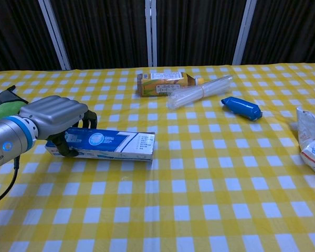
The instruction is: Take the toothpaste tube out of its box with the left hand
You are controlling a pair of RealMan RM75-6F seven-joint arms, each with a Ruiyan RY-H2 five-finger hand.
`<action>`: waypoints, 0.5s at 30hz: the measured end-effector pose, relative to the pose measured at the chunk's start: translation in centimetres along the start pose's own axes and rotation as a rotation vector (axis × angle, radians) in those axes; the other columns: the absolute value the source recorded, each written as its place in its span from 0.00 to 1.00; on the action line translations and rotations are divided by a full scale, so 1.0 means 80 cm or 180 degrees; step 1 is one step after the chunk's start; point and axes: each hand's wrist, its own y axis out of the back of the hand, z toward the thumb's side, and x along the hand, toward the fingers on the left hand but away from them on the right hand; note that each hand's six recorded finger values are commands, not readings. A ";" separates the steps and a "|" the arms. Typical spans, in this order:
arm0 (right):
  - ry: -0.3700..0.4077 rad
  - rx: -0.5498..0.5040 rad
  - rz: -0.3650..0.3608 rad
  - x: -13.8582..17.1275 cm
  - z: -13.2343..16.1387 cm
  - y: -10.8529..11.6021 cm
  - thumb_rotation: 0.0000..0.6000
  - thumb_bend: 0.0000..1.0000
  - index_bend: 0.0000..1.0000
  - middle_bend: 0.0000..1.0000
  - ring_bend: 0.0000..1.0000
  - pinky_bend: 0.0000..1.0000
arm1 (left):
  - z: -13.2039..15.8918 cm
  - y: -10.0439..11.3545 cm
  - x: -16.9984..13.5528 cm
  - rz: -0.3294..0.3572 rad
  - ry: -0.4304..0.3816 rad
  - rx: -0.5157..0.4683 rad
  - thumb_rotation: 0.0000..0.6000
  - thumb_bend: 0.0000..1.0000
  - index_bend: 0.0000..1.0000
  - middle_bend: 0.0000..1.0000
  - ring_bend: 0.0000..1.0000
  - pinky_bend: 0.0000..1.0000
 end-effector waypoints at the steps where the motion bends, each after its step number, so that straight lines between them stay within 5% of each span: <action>1: 0.0002 0.0003 0.0002 0.000 0.000 0.000 1.00 0.08 0.04 0.00 0.00 0.00 | -0.004 0.002 -0.001 0.0028 0.0013 0.0002 1.00 0.41 0.55 0.39 0.38 0.41; 15: 0.0025 0.0044 0.0007 0.001 0.004 -0.003 1.00 0.08 0.04 0.00 0.00 0.00 | -0.061 0.047 -0.017 0.0408 0.0102 0.0091 1.00 0.41 0.56 0.39 0.38 0.41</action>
